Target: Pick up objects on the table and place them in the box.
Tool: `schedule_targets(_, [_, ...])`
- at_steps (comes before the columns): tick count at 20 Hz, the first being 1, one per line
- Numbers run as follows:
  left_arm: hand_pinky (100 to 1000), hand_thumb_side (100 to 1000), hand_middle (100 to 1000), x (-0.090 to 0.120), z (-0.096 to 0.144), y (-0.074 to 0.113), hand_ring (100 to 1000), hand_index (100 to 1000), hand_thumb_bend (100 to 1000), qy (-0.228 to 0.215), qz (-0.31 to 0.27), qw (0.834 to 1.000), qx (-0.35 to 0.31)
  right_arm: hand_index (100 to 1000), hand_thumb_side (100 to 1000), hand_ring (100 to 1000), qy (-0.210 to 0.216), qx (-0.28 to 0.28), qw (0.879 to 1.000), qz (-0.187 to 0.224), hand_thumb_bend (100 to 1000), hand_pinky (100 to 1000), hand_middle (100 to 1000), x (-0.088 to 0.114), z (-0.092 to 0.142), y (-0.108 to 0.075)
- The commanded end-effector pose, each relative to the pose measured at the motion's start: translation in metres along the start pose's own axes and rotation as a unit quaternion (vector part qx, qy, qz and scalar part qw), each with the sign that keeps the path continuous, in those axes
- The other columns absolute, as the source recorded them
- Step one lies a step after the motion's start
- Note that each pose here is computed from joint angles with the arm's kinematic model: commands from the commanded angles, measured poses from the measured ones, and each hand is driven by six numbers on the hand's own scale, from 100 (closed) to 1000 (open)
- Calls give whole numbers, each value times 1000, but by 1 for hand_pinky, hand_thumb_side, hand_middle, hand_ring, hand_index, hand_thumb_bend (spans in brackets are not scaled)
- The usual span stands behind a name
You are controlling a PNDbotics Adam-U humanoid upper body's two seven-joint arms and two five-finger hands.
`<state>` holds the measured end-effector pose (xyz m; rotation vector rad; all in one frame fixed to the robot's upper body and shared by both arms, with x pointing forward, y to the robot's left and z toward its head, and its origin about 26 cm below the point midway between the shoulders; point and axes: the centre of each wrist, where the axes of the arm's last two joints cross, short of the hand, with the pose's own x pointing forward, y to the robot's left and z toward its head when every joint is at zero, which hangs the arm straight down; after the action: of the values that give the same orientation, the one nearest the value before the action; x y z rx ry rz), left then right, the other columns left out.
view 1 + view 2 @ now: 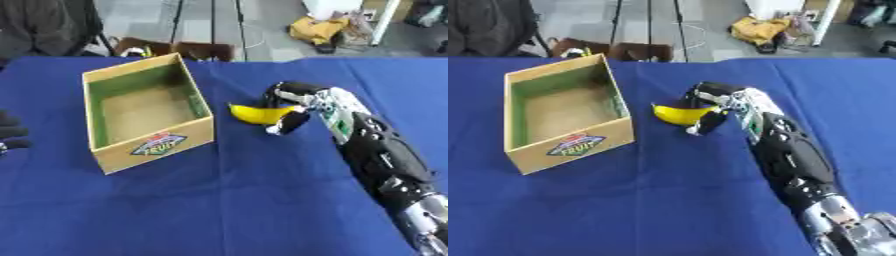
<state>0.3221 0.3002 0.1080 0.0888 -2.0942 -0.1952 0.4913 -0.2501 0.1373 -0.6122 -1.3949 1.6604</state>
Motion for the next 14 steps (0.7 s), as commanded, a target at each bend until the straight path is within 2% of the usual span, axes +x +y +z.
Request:
schedule_targets(1, [645, 867, 660, 8, -6, 5, 676, 792, 489, -15, -9, 1000, -1, 760, 364, 673, 0, -10, 1000, 10, 330, 747, 700, 0, 1, -11])
schedule_targets(6, [645, 867, 660, 8, -6, 5, 677, 792, 489, -15, -9, 1000, -1, 737, 357, 642, 0, -13, 1000, 9, 259, 742, 671, 1, 1, -12])
schedule_targets(14, [645, 867, 660, 8, -5, 4, 677, 792, 489, -14, -8, 1000, -1, 700, 328, 596, 2, -15, 1000, 8, 203, 731, 627, 1, 0, -12])
